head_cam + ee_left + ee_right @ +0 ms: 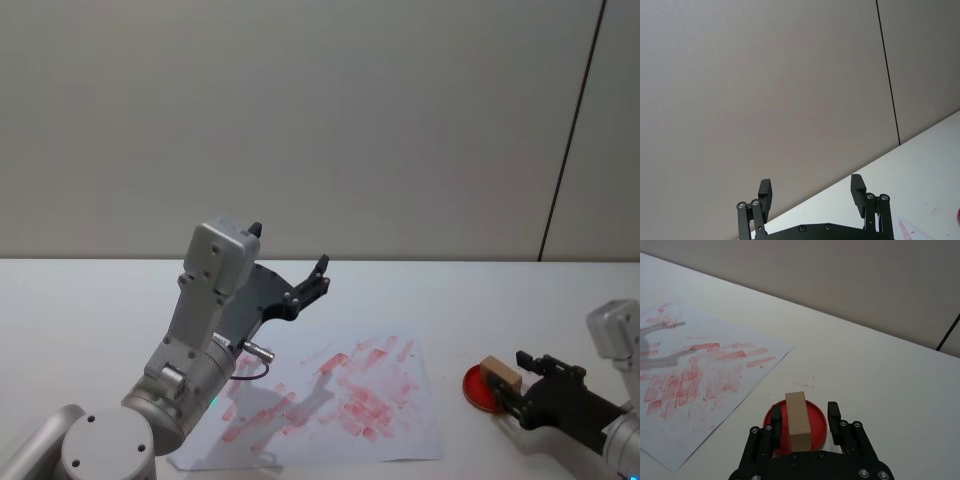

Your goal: Use the one hand to pick up the stamp and affix it onto the A4 paper.

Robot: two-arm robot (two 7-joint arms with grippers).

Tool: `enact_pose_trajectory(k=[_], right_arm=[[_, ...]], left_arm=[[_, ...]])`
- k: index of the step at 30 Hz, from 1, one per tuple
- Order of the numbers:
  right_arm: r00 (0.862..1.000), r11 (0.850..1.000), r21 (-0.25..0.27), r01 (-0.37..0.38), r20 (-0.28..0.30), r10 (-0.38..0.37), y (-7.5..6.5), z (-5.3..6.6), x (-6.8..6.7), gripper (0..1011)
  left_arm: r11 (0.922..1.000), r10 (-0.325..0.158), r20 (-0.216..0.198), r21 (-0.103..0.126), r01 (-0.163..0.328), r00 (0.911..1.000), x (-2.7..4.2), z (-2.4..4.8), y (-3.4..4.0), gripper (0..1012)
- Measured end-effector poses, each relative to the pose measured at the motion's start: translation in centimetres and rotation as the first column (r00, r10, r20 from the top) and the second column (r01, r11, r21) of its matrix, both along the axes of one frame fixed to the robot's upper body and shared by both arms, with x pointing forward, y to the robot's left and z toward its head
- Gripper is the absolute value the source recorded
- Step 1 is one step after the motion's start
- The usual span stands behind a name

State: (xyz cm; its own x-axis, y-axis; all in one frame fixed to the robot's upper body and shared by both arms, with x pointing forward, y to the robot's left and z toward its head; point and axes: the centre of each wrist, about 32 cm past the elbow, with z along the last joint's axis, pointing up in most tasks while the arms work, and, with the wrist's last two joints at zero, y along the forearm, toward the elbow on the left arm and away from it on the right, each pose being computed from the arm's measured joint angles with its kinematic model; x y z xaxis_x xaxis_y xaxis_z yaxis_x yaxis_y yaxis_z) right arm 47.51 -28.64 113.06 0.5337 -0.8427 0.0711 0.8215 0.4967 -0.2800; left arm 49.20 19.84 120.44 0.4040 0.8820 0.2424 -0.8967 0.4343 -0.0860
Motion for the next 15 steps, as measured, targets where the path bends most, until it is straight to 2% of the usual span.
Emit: enact_pose_trajectory(k=[3,4,5,15], right_arm=[[1.000,1.000,0.019,0.004,0.006,-0.004,0.0,0.1,0.0,592],[1.000,1.000,0.024,0.004,0.009,-0.005,0.1,0.1,0.1,592],[1.000,0.999,0.037,0.005,0.018,-0.006,0.1,0.3,0.1,664],[0.994,0.992,0.129,0.004,0.107,-0.018,1.1,2.1,-0.1,952]], left_arm=[[1.0000,0.000,0.000,0.000,0.000,1.0000,0.00,0.00,0.00,1002],[1.0000,0.000,0.000,0.000,0.000,1.0000,0.00,0.00,0.00,1002],[1.0000,0.000,0.000,0.000,0.000,1.0000,0.00,0.00,0.00,1002],[1.0000,0.000,0.000,0.000,0.000,1.0000,0.00,0.00,0.00,1002]])
